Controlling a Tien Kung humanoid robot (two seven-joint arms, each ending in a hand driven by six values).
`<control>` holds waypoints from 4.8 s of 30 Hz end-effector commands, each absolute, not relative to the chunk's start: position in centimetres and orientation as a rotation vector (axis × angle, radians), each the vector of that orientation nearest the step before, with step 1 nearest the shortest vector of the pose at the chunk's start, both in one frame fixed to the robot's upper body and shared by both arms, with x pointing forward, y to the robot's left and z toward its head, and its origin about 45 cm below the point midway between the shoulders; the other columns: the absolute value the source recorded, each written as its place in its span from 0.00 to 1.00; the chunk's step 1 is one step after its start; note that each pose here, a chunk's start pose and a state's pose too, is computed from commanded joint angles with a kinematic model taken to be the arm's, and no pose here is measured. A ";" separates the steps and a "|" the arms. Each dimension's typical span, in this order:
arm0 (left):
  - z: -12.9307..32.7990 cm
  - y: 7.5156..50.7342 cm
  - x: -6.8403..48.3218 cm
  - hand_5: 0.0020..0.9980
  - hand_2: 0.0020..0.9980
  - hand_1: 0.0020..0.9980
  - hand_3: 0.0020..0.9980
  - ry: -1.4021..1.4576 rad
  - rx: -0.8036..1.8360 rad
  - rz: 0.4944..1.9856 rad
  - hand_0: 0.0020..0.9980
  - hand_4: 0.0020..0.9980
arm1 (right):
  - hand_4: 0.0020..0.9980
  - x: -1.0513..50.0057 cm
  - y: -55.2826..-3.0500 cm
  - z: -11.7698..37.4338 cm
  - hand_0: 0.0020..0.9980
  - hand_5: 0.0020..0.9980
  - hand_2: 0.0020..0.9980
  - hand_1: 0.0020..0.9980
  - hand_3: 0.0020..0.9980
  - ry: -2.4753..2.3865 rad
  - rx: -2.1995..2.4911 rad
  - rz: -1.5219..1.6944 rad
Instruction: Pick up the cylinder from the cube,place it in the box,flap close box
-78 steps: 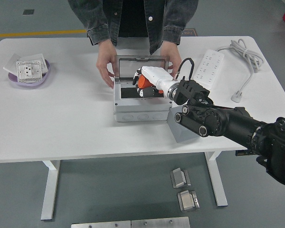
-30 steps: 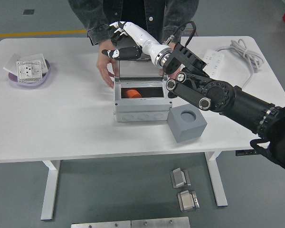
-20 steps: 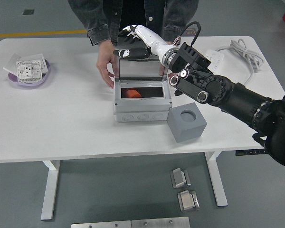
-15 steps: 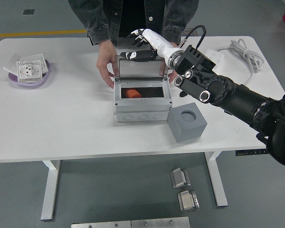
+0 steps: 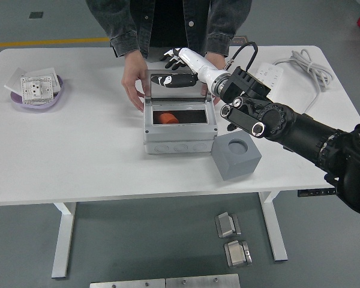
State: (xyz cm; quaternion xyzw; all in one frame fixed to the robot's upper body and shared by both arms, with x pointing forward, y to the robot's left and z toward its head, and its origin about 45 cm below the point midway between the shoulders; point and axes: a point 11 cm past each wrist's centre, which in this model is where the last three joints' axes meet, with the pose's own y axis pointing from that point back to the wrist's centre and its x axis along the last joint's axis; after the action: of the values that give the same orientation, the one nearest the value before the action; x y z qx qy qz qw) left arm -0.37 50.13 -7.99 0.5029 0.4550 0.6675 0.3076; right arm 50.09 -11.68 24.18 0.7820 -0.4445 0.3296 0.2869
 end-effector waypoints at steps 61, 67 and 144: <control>-8.4 49.4 -2.0 0.16 0.63 0.67 0.68 1.241 1.324 1.768 0.67 0.67 | 0.92 44.9 -15.9 20.3 0.83 0.56 0.72 0.71 0.76 -1.091 2.154 0.839; -8.5 49.2 -1.8 0.16 0.63 0.67 0.68 1.240 1.318 1.768 0.67 0.67 | 0.92 44.1 -15.9 19.9 0.83 0.56 0.72 0.71 0.76 -1.076 2.170 0.831; -8.2 49.4 -5.6 0.17 0.64 0.68 0.68 1.351 1.400 1.701 0.68 0.68 | 0.93 37.3 -30.6 20.4 0.84 0.57 0.71 0.71 0.74 -1.997 2.373 0.002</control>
State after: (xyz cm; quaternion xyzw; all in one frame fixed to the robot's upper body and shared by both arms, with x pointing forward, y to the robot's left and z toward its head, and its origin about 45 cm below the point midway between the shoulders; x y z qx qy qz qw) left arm -5.63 49.41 -8.18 0.5207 0.5026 0.6330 0.2751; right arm 37.30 -30.60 20.39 0.7649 -0.6438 0.0007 0.0203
